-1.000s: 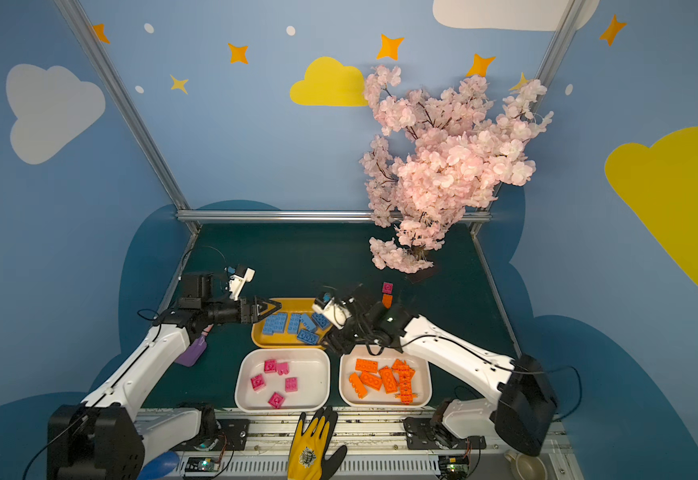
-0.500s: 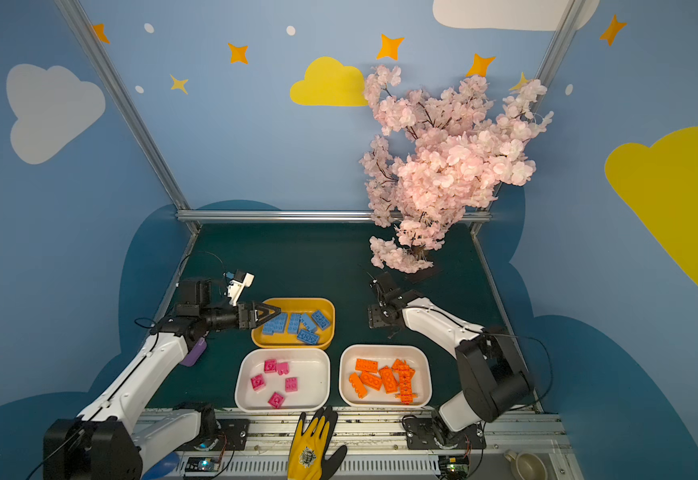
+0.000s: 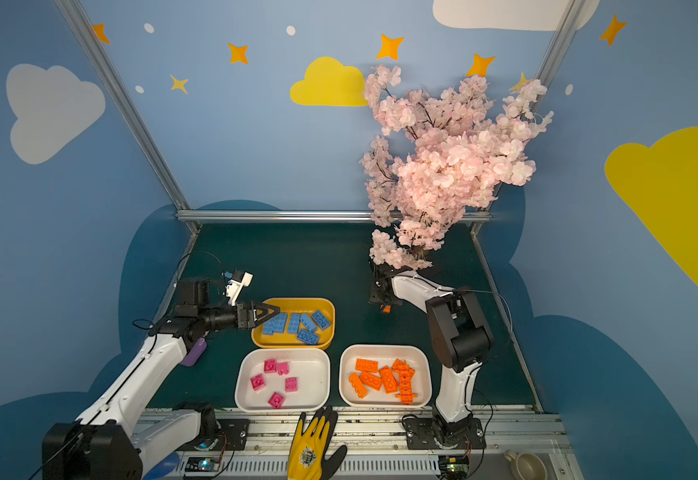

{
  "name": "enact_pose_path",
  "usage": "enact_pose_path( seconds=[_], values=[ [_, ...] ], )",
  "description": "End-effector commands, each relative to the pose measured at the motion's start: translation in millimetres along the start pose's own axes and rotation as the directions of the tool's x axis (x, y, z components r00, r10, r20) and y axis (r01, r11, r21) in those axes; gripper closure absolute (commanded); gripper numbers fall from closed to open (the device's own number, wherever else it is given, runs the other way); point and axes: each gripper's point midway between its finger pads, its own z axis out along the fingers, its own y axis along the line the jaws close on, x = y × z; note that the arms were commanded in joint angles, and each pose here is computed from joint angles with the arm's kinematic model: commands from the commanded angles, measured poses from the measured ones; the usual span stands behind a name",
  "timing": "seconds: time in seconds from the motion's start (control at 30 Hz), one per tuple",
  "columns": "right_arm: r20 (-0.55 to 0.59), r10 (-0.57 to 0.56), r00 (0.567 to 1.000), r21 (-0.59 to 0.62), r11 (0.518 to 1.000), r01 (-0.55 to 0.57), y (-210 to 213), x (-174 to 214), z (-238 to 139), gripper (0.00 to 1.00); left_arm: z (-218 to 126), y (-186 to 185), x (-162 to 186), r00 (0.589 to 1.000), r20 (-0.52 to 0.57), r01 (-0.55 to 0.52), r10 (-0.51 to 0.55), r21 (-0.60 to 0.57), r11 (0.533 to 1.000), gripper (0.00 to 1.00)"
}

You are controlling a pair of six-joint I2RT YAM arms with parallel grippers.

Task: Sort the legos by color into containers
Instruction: 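Return the right gripper to the pile and grasp the last orange brick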

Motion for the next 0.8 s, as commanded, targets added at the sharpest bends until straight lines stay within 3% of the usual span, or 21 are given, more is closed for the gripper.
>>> enact_pose_path(
  seconds=[0.0, 0.47, 0.6, 0.77],
  values=[
    [-0.115, 0.024, 0.993, 0.008, 1.000, -0.023, -2, 19, 8, 0.44, -3, -3, -1, 1.000, 0.010, -0.015, 0.015, 0.012, 1.000, 0.00],
    [-0.117, -0.028, 0.993, 0.096, 0.995, 0.039, -23, 30, -1, 0.43, -2, 0, -1, 1.000, 0.009, -0.013, 0.013, 0.009, 1.000, 0.00],
    [-0.141, -0.022, 0.990, 0.075, 0.997, 0.033, -18, 34, 9, 0.47, -2, 1, -2, 1.000, 0.008, -0.014, 0.014, 0.010, 1.000, 0.00],
    [-0.173, -0.038, 0.984, 0.045, 0.998, 0.046, -12, 39, 21, 0.60, -2, 0, -1, 1.000, 0.006, -0.016, 0.016, 0.008, 1.000, 0.01]
  ],
)
